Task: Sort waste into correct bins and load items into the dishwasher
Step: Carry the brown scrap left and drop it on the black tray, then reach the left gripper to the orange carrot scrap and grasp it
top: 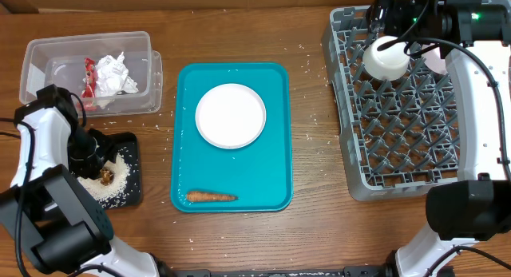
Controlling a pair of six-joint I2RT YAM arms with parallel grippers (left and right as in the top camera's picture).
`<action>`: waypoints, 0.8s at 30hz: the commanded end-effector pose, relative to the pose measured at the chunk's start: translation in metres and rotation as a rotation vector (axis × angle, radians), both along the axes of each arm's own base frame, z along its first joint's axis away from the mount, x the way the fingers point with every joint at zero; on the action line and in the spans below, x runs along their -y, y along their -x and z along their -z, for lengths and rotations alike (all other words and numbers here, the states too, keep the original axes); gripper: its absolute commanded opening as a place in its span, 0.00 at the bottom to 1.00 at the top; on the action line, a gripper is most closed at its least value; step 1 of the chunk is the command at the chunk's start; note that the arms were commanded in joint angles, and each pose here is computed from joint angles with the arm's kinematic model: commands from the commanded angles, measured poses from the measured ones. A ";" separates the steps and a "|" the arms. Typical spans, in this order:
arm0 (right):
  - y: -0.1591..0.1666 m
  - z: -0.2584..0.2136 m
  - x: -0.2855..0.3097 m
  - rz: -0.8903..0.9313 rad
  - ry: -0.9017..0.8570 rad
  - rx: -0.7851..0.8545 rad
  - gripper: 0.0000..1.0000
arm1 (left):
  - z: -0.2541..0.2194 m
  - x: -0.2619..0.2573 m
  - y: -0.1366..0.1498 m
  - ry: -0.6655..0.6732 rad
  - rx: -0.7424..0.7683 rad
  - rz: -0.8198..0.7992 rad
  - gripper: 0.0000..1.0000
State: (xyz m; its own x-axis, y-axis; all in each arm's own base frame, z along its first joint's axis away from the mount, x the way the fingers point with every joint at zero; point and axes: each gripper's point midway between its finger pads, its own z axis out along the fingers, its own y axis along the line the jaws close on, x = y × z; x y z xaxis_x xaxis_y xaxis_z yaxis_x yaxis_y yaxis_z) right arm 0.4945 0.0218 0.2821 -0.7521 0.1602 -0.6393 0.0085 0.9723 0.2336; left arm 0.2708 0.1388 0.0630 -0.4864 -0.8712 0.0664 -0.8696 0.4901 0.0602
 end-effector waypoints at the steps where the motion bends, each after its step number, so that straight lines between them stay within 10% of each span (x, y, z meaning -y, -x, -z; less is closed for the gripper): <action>1: -0.001 -0.001 0.003 0.012 0.002 0.004 1.00 | -0.043 0.032 -0.015 0.015 0.148 0.110 0.43; 16: -0.001 -0.001 0.003 0.012 0.002 0.004 1.00 | -0.042 0.213 0.025 0.054 0.077 0.676 0.68; 24: -0.001 0.000 0.003 0.012 0.002 0.004 1.00 | -0.006 0.233 0.067 0.064 -0.050 0.365 0.76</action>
State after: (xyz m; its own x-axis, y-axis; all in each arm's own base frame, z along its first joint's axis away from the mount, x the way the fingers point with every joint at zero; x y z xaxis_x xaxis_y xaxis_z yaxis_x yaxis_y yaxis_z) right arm 0.4944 0.0218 0.2821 -0.7524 0.1602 -0.6390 0.0086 0.9723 0.2336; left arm 0.2166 -0.0918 0.0779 -0.9081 -0.4055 0.1044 -0.4064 0.9136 0.0138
